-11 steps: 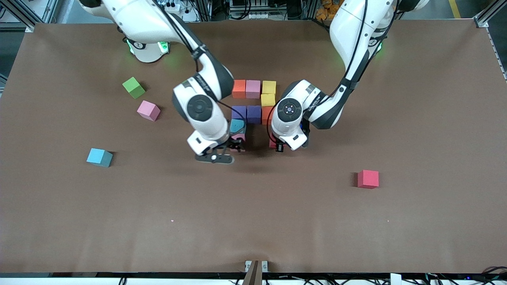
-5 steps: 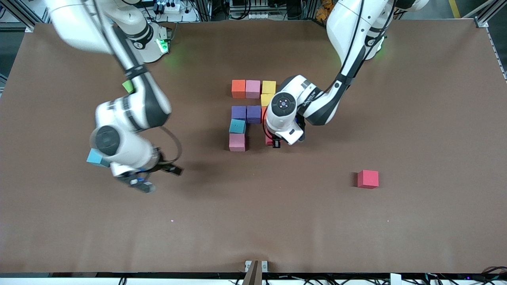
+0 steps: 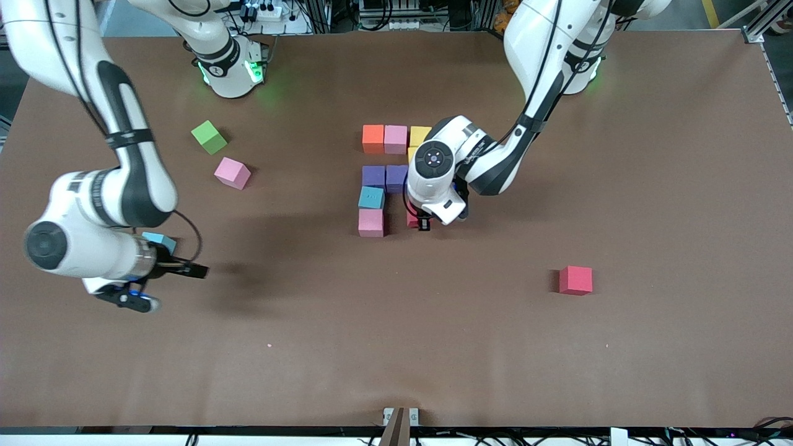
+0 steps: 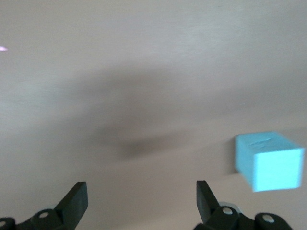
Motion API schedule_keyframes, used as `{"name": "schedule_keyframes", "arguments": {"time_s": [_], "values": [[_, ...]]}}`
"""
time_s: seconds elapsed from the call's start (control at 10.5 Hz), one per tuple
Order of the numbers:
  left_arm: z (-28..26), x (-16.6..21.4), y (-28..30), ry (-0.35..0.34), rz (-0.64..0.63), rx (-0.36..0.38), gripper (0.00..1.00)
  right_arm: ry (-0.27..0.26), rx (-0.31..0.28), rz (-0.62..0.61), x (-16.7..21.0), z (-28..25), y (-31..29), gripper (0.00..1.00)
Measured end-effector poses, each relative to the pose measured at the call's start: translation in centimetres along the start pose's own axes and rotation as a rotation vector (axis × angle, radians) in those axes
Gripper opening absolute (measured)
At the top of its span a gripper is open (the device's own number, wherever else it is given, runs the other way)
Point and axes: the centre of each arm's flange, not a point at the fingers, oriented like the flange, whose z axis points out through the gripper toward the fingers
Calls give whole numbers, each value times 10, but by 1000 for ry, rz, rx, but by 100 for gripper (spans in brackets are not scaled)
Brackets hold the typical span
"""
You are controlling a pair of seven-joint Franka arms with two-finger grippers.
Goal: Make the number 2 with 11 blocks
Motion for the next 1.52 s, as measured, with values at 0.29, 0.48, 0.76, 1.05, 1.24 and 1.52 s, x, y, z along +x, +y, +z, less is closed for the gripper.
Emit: {"name": "schedule_keyframes", "arguments": {"time_s": [0.29, 0.48, 0.76, 1.05, 1.24, 1.52], "values": [[12, -12, -6, 38, 64, -28, 61, -14, -53, -79, 0, 26, 43, 100], [16, -25, -9, 55, 92, -57, 61, 14, -37, -152, 2, 45, 102, 100], [14, -37, -5, 44, 95, -86, 61, 63, -30, -184, -19, 79, 127, 100], [13, -44, 0, 30, 96, -101, 61, 113, -38, -208, -40, 105, 121, 100], [16, -47, 2, 33, 100, -109, 61, 115, -45, -228, -43, 104, 126, 100], [14, -53, 8, 38, 102, -139, 61, 118, -51, -235, -44, 93, 134, 100]]}}
